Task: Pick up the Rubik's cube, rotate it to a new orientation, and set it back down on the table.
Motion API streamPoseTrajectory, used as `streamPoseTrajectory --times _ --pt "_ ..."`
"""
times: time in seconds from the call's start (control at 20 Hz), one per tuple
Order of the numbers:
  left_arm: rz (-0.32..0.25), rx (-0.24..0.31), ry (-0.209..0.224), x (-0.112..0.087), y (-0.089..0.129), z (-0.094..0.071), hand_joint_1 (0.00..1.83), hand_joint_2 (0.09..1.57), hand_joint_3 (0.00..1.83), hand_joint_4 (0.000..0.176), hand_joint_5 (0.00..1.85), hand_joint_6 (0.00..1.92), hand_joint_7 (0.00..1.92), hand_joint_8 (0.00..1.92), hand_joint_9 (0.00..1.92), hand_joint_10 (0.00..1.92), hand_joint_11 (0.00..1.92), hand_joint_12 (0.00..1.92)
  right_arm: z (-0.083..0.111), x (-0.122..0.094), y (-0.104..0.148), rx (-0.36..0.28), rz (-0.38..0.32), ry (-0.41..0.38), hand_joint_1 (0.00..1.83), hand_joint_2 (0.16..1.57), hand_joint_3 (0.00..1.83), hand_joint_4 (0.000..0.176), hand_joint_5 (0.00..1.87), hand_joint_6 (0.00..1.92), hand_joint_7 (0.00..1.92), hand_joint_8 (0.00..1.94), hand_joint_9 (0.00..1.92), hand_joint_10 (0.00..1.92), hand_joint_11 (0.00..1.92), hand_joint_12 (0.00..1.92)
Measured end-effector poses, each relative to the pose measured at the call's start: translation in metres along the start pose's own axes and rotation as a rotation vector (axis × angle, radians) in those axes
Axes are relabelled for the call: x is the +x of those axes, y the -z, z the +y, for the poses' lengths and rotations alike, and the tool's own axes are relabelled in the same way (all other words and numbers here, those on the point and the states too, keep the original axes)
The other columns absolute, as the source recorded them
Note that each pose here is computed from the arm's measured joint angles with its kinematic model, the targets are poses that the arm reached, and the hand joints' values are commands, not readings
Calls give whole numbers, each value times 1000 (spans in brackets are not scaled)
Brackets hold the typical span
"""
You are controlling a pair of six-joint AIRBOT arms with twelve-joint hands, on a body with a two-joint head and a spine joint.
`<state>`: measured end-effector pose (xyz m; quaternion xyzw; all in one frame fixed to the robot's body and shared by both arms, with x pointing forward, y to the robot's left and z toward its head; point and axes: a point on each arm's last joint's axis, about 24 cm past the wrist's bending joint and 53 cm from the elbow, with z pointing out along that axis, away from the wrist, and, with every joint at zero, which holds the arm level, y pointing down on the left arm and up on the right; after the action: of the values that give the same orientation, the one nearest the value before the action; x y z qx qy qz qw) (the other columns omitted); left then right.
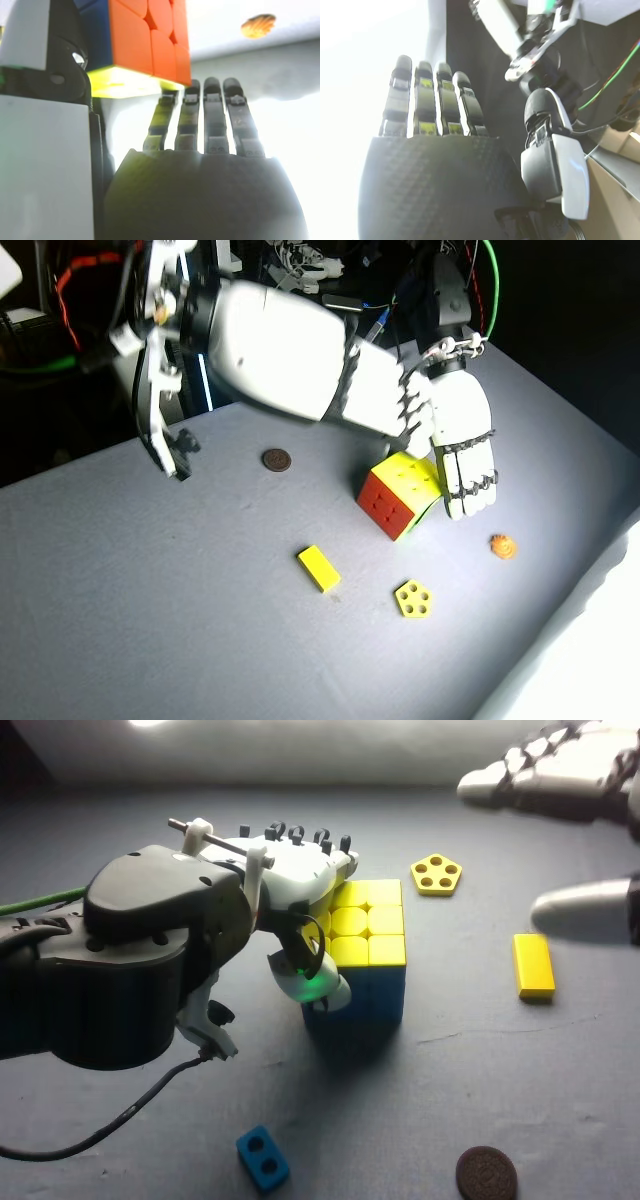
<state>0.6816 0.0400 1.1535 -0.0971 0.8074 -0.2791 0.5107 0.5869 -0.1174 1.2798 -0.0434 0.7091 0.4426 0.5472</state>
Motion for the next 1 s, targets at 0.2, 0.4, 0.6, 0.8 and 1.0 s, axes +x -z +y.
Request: streamPoseTrajectory --times 0.2,0.4,0.6,0.8,1.0 --pt "5 2 5 3 -4 -1 819 1013 3 0 0 0 0 0 0 0 0 0 -1 -11 -1 4 -44 -7 77 1277 1 0 50 3 92 7 79 4 0 301" --pt "8 -5 8 6 -5 2 798 1013 2 0 0 0 0 0 0 0 0 0 -5 -26 -1 18 -107 -3 56 1281 0 0 27 4 73 5 54 5 0 126" --pt "9 -7 7 9 -5 2 831 995 0 0 0 0 0 0 0 0 0 0 -12 -19 -4 29 -93 -15 47 1295 4 0 16 3 63 5 47 5 0 76" --pt "5 -12 15 8 -6 4 800 1005 0 0 0 0 0 0 0 0 0 0 -22 -25 -4 47 -121 -85 74 1290 1 0 27 0 84 0 60 2 0 101" --pt "5 -10 13 9 -7 3 848 988 0 0 0 0 0 0 0 0 0 0 -17 -32 -4 26 -149 -81 93 1287 0 0 8 5 65 1 56 1 0 163"
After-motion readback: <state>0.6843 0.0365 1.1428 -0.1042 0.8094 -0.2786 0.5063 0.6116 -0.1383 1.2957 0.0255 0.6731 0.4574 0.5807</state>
